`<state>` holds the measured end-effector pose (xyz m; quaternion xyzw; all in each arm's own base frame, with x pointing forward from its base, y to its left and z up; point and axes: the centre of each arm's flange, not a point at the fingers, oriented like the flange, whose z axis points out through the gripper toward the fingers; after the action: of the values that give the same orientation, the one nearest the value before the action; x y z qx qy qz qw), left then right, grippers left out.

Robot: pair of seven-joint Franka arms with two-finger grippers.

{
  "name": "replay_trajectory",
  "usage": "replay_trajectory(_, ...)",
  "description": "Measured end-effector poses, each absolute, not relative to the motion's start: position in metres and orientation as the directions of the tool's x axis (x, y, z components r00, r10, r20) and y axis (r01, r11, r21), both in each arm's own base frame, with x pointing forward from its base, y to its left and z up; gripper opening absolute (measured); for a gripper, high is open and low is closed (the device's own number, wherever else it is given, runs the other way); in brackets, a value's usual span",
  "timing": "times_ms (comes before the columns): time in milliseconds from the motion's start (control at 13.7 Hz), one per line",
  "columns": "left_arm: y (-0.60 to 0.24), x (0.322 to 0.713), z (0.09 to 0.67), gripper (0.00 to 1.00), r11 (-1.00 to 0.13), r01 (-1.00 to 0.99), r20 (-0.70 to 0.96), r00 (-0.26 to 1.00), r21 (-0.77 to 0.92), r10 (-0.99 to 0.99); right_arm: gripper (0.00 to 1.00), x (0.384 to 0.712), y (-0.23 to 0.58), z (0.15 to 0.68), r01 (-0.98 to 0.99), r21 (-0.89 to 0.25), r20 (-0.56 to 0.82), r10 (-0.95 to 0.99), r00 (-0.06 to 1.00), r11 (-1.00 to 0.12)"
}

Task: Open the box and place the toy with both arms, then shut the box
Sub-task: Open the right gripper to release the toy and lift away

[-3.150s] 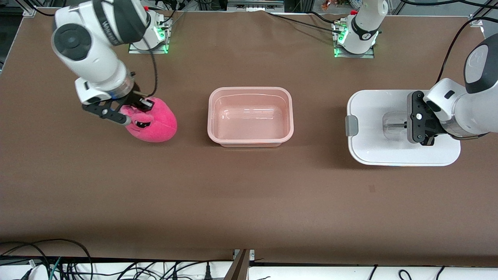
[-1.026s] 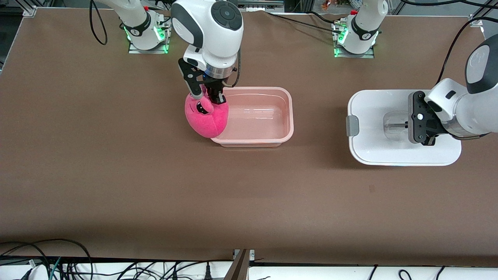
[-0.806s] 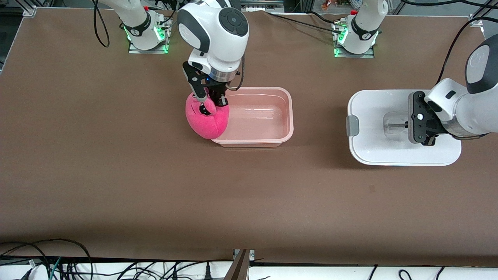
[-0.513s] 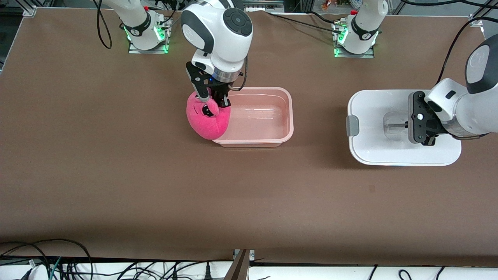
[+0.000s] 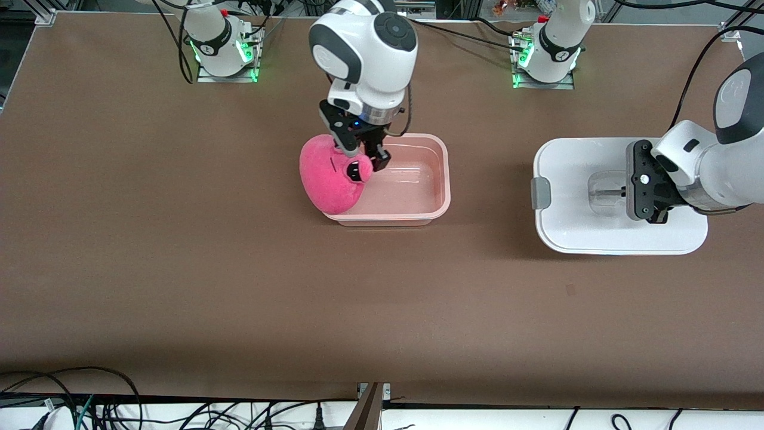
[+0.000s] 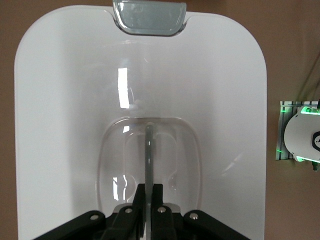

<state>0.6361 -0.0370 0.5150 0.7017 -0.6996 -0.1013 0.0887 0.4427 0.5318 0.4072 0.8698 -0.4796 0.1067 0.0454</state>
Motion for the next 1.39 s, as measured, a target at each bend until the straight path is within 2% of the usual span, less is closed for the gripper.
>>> replay_trajectory(147,-0.037,0.636,0.515,0.07,-0.005,-0.964,-0.018,0.000,0.266,-1.000,1.00,0.423,0.555,0.411,-0.820,-0.047,0.215,-0.807,0.549,-0.571)
replay_trajectory(513,-0.037,0.636,0.515,0.07,-0.005,-0.964,-0.018,0.000,0.266,-1.000,1.00,0.386,0.589,0.405,-0.775,-0.077,0.193,-0.772,0.606,-0.627)
replay_trajectory(733,-0.037,0.636,0.515,0.07,-0.005,-0.964,-0.018,0.000,0.266,-1.000,1.00,0.390,0.587,0.423,-0.767,-0.086,0.200,-0.765,0.612,-0.636)
replay_trajectory(879,-0.037,0.636,0.515,0.07,-0.005,-0.964,-0.018,0.001,0.266,-1.000,1.00,0.401,0.568,0.442,-0.718,-0.030,0.228,-0.704,0.672,-0.695)
replay_trajectory(1026,-0.037,0.636,0.515,0.07,-0.005,-0.964,-0.018,0.000,0.266,-1.000,1.00,0.425,0.534,0.466,-0.624,0.050,0.200,-0.604,0.771,-0.780)
replay_trajectory(1245,-0.041,0.636,0.515,0.07,0.002,-0.964,-0.015,-0.007,0.267,-1.000,1.00,0.478,0.451,0.505,-0.436,0.153,0.111,-0.423,0.899,-0.887)
replay_trajectory(1392,-0.067,0.633,0.514,0.07,0.037,-0.962,0.011,-0.036,0.272,-0.999,1.00,0.518,0.385,0.520,-0.318,0.190,0.045,-0.315,0.948,-0.929)
